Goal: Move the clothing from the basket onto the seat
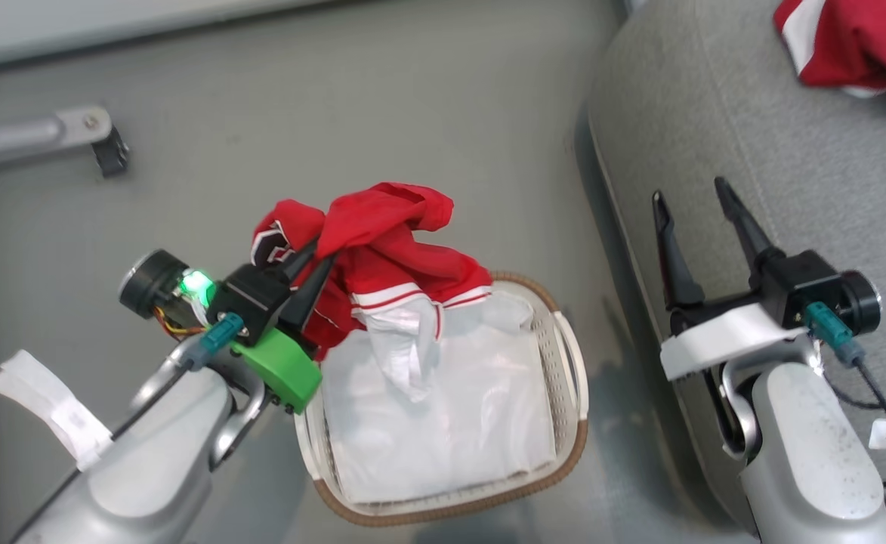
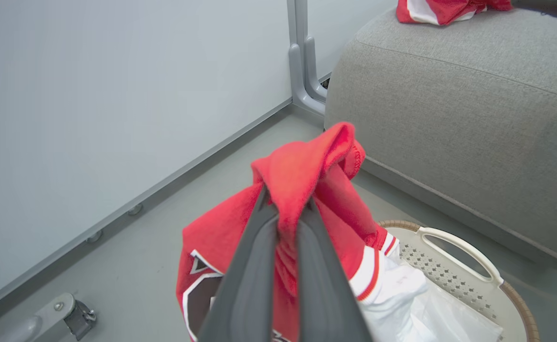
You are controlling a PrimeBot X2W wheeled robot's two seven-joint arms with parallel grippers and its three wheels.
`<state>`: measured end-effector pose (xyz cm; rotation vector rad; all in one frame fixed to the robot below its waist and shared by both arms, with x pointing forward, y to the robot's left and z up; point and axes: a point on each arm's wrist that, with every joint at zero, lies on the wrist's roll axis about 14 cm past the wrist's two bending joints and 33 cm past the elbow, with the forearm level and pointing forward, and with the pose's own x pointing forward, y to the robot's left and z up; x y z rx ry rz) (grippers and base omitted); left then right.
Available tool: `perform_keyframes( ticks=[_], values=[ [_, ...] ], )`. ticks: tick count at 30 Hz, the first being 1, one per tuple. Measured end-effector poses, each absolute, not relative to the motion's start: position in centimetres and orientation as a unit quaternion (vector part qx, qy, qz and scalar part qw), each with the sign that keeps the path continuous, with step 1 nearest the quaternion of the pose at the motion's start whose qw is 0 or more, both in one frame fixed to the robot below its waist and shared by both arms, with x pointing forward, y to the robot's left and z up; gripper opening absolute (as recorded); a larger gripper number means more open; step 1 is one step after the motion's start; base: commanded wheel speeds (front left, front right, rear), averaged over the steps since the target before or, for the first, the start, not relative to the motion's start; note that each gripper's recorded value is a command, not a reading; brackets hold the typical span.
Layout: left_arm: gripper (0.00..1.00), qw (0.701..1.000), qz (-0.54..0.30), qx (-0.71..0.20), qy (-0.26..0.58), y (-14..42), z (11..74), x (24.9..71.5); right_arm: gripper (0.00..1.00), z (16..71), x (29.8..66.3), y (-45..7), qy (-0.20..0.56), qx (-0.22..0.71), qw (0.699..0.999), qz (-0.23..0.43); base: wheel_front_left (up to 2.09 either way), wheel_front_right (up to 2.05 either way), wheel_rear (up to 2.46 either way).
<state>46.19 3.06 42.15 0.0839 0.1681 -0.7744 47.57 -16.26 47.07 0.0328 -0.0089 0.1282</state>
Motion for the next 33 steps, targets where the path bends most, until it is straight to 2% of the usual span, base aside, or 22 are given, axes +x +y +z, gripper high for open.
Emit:
perform_keyframes(
  ticks=[9, 17, 23, 33],
  values=[
    [0.0, 0.912, -0.376, 0.15, -0.067, 4.0, 56.8, 47.6, 1.0, 51.8, 44.4, -15.4, -0.051, 0.019, 0.996, 0.076, 0.0, 0.0, 0.0],
    [0.0, 0.9, -0.363, 0.162, -0.181, 2.8, 67.7, 46.5, 1.0, 55.4, 42.9, -13.2, -0.093, 0.014, 0.99, 0.109, 0.0, 0.0, 0.0],
    [0.0, 0.9, -0.357, 0.149, -0.199, 2.0, 70.0, 46.3, 1.0, 57.3, 42.4, -11.0, -0.116, 0.009, 0.983, 0.144, 0.0, 0.0, 0.0],
    [0.0, 0.895, -0.373, 0.143, -0.199, 0.3, 70.1, 45.3, 1.0, 59.2, 40.9, -5.3, -0.141, -0.001, 0.962, 0.232, 0.0, 0.0, 0.0]
  ],
)
